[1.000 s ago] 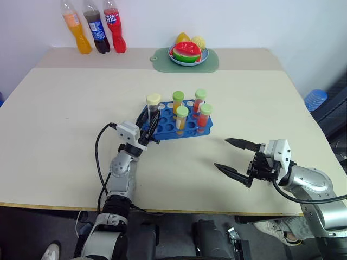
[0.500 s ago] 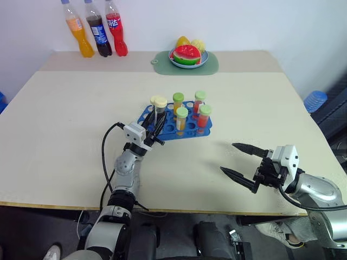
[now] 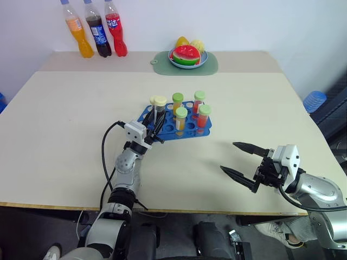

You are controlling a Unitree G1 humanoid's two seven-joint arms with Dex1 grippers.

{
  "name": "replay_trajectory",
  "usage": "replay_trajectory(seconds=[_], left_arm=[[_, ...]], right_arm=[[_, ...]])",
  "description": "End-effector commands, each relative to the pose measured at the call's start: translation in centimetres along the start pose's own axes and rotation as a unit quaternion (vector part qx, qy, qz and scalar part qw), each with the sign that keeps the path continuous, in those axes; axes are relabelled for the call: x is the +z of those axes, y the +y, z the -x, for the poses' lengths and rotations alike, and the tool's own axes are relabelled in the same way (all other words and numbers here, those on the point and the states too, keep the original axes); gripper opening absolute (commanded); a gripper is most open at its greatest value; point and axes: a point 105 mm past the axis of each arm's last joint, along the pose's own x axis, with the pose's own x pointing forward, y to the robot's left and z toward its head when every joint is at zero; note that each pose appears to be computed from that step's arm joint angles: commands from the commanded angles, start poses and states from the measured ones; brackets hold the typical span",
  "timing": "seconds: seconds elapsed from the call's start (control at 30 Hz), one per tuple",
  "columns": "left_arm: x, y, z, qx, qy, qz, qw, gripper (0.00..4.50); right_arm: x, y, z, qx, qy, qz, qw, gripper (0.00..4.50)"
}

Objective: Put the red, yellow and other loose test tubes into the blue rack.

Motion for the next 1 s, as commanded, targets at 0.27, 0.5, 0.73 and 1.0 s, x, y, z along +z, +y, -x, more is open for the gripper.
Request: replay_trajectory(seconds=[0.27,0.5,0.73,1.0], left_arm=[[-0.7,-0.6,0.2,-0.008,0.006,0.019,1.000,0.89],[-0.2,-0.5,-0.3,-0.006,0.001,0.023,1.000,0.89],[0.2,-0.5,-0.4,-0.006,0.003,0.023,1.000,0.89],[-0.2,0.4,0.8,-0.012,0.026,-0.019,0.999,0.89]], right_arm=[[1.3,0.2,-0.4,0.003,-0.022,0.024,0.999,4.50],[1.5,0.3,-0.8,0.006,-0.025,0.024,0.999,4.50],[1.5,0.4,-1.0,0.009,-0.027,0.023,0.999,4.50],[1.5,0.3,-1.2,0.012,-0.030,0.023,0.999,4.50]])
